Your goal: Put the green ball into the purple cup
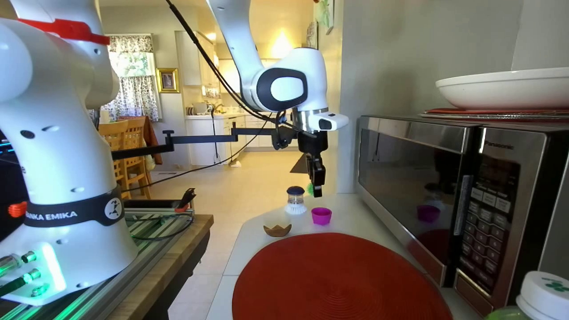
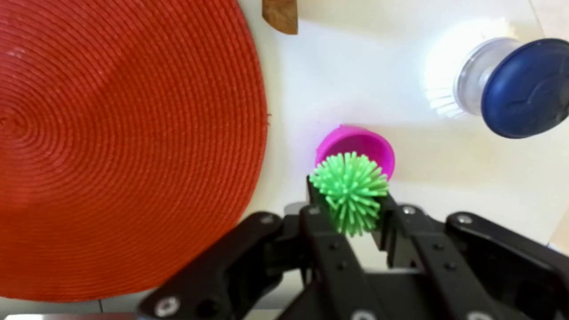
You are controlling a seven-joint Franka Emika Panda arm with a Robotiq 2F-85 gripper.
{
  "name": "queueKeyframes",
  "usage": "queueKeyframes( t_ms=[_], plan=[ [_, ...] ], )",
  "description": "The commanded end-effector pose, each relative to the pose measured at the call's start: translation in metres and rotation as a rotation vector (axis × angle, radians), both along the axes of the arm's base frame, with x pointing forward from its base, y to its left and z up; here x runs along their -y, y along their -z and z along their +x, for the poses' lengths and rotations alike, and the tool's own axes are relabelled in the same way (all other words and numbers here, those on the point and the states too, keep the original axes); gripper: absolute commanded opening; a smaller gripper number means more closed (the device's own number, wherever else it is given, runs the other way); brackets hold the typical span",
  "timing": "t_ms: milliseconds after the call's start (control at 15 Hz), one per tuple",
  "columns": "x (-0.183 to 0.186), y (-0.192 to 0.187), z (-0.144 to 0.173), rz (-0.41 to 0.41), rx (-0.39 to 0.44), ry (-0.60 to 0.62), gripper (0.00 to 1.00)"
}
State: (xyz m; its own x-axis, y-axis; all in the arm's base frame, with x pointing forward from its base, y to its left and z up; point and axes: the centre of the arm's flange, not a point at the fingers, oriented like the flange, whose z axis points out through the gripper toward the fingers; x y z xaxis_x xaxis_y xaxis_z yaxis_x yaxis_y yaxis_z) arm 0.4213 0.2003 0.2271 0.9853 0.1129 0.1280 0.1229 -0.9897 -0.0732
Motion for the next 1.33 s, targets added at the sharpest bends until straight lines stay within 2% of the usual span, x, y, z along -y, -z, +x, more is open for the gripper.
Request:
queueKeyframes(
  t_ms=[0, 800, 1267],
  plan=[
    [-0.016, 0.006, 0.007, 0.016, -0.002, 0.004, 0.06],
    [-0.03, 0.048, 0.01, 0.035, 0.005, 0.002, 0.06],
    [-0.027, 0.063, 0.013, 0.038, 0.052, 0.008, 0.06]
  ],
)
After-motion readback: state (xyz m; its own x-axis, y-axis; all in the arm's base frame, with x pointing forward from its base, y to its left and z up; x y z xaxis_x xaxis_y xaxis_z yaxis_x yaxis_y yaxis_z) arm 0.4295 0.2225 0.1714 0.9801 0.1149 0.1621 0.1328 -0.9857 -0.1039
